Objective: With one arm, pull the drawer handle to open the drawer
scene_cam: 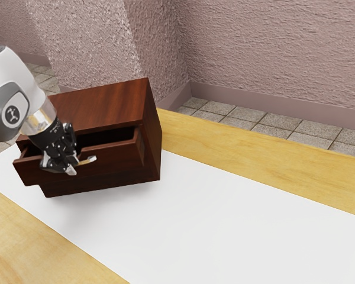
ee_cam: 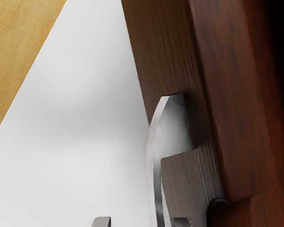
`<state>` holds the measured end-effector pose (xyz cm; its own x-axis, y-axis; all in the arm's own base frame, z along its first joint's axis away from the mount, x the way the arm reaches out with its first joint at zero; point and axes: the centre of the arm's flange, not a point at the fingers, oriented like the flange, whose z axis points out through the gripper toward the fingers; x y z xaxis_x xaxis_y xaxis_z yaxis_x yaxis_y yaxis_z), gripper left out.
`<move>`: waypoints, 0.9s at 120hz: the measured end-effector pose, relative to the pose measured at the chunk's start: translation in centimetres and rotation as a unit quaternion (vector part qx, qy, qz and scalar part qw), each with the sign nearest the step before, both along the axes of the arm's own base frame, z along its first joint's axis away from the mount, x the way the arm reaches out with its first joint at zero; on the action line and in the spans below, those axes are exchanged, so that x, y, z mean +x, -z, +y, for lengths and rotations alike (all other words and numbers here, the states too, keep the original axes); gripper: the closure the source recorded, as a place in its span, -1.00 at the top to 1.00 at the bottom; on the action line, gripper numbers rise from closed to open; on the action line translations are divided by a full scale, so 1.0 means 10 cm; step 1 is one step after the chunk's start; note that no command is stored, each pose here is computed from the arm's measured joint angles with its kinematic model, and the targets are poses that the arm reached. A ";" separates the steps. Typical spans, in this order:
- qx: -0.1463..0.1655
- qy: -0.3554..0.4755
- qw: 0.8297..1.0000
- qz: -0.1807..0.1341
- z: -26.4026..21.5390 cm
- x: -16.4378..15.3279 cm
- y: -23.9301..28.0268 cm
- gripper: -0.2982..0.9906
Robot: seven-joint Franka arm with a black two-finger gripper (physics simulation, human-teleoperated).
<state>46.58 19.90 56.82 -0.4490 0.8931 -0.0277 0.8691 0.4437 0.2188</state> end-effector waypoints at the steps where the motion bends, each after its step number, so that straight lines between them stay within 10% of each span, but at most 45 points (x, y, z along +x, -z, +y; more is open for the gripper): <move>1: 0.000 0.000 1.000 0.000 0.00 0.00 0.00 -0.38; 108: 0.011 -0.001 1.000 -0.021 -0.30 -0.32 0.08 -0.38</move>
<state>43.39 16.88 56.04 -0.4504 0.8924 -0.0277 0.8576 0.4410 0.2647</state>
